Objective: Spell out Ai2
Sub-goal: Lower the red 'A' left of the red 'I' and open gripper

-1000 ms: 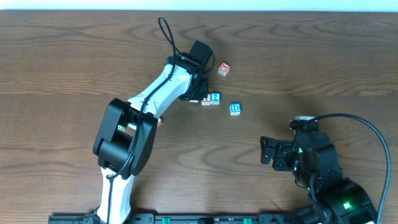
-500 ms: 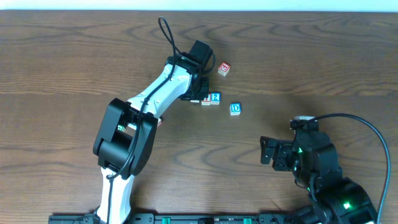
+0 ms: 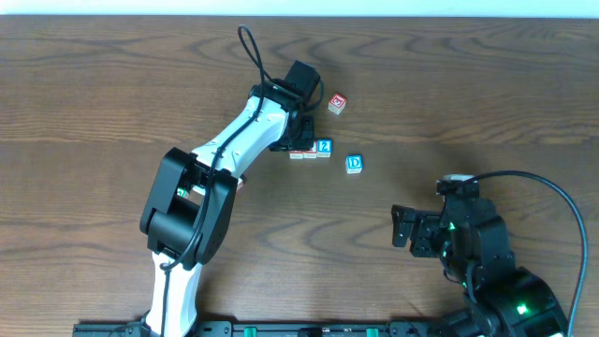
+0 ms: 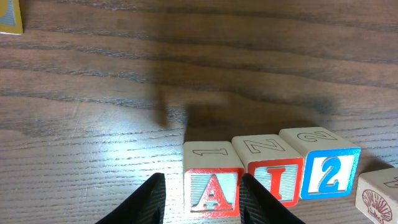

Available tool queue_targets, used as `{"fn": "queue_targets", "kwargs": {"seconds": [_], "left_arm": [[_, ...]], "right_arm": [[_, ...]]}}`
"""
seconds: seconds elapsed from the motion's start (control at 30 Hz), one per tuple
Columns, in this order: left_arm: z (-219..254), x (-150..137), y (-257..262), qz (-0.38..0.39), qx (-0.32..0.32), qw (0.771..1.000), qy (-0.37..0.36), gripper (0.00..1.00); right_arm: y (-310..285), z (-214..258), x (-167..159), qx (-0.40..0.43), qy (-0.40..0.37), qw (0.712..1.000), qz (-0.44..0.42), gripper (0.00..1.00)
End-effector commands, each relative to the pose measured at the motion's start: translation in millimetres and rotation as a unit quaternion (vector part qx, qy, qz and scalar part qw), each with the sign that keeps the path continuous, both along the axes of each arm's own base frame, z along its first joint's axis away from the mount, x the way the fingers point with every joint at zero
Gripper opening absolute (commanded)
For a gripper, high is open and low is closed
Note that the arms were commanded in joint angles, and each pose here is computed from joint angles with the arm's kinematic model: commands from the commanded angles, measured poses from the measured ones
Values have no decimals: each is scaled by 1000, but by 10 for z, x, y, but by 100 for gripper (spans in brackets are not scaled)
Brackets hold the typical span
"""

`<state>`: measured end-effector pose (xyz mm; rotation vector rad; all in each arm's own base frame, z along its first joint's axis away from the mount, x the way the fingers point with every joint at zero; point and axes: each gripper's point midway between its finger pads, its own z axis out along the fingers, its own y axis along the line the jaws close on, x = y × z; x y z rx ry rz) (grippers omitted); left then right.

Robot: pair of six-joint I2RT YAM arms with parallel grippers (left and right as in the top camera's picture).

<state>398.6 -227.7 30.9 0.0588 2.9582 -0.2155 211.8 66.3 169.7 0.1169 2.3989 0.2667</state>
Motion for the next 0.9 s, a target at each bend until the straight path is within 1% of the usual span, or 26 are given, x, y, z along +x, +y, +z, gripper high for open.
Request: {"fn": "queue_targets", "kwargs": {"seconds": [0.0, 0.3, 0.37, 0.43, 0.67, 0.7, 0.73, 0.77, 0.8, 0.87], "left_arm": [[-34, -33, -3, 2, 1, 1000, 6, 39], [-29, 9, 20, 5, 6, 1000, -3, 38], [-27, 29, 28, 6, 9, 1000, -8, 36], [-19, 53, 28, 7, 10, 1000, -13, 34], [125, 193, 17, 11, 0, 999, -36, 34], [156, 222, 28, 13, -1, 999, -40, 32], [184, 255, 43, 16, -3, 999, -44, 25], [218, 292, 64, 20, -5, 999, -48, 8], [232, 307, 78, 23, -6, 999, -49, 6], [251, 323, 96, 26, -10, 998, -48, 6]], "right_arm": [[-19, -2, 2, 1, -1, 1000, -5, 99], [-19, -2, 2, 1, -1, 1000, -5, 99], [-19, -2, 2, 1, -1, 1000, -5, 99], [-19, -2, 2, 1, -1, 1000, -5, 99], [-19, -2, 2, 1, -1, 1000, -5, 99], [-19, -2, 2, 1, -1, 1000, -5, 99], [-19, -2, 2, 1, -1, 1000, -5, 99], [-19, -2, 2, 1, -1, 1000, -5, 99], [-18, -2, 2, 1, -1, 1000, -4, 99], [-19, -2, 2, 1, -1, 1000, -5, 99]]}}
